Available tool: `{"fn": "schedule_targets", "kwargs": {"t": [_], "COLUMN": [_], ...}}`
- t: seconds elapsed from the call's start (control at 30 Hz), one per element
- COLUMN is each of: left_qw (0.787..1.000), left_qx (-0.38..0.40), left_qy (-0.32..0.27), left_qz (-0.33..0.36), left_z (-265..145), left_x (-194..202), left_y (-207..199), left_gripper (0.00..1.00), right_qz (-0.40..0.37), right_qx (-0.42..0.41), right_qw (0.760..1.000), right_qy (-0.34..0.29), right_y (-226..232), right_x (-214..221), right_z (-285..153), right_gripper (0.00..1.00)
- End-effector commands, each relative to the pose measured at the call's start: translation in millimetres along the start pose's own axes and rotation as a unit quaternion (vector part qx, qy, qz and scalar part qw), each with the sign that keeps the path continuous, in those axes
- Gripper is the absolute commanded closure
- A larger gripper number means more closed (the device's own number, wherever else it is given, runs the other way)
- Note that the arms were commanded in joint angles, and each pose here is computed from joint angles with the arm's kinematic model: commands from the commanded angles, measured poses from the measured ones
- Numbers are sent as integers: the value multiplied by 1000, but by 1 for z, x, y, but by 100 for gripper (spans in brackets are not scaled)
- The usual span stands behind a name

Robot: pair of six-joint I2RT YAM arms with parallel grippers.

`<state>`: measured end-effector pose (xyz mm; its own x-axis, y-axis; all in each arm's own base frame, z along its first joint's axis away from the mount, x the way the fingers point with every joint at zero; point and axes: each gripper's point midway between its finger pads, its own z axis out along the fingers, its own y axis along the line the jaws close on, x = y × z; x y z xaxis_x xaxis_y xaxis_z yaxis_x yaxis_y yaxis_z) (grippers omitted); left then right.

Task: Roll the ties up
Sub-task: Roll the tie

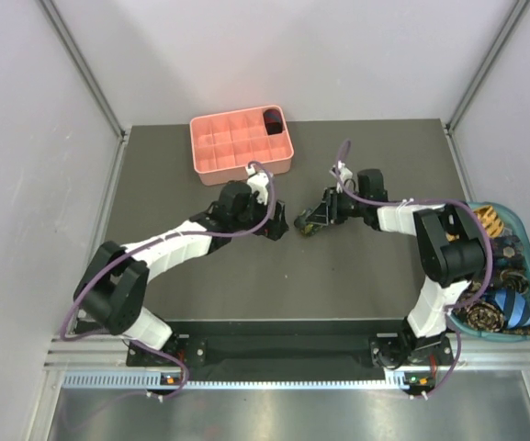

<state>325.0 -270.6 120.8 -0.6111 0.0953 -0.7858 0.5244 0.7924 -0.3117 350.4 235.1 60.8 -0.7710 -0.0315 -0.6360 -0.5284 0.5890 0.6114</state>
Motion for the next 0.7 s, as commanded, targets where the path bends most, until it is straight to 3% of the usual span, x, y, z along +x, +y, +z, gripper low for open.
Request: {"fn": "schedule_targets", "kwargs": {"t": [0.0, 0.13, 0.37, 0.67], "left_qw": [993, 991, 986, 979], "left_qx": [44, 58, 71, 84], "left_qy": [-68, -67, -41, -48], "left_qz": [83, 103, 147, 182], "left_z": [14, 22, 48, 71], "left_x": [-35, -31, -6, -6], "left_y": [-17, -21, -28, -43], "left_gripper": [1, 1, 1, 1], "right_qz": [112, 139, 154, 158], "right_qx": [-27, -68, -68, -65], "right_qw": [990, 983, 982, 982], "right_qy": [86, 95, 89, 84], "right_y": [-11, -5, -12, -15], "right_x": [68, 72, 75, 72], "right_z": [5, 12, 10, 9], "right_gripper": [72, 74, 75, 76]}}
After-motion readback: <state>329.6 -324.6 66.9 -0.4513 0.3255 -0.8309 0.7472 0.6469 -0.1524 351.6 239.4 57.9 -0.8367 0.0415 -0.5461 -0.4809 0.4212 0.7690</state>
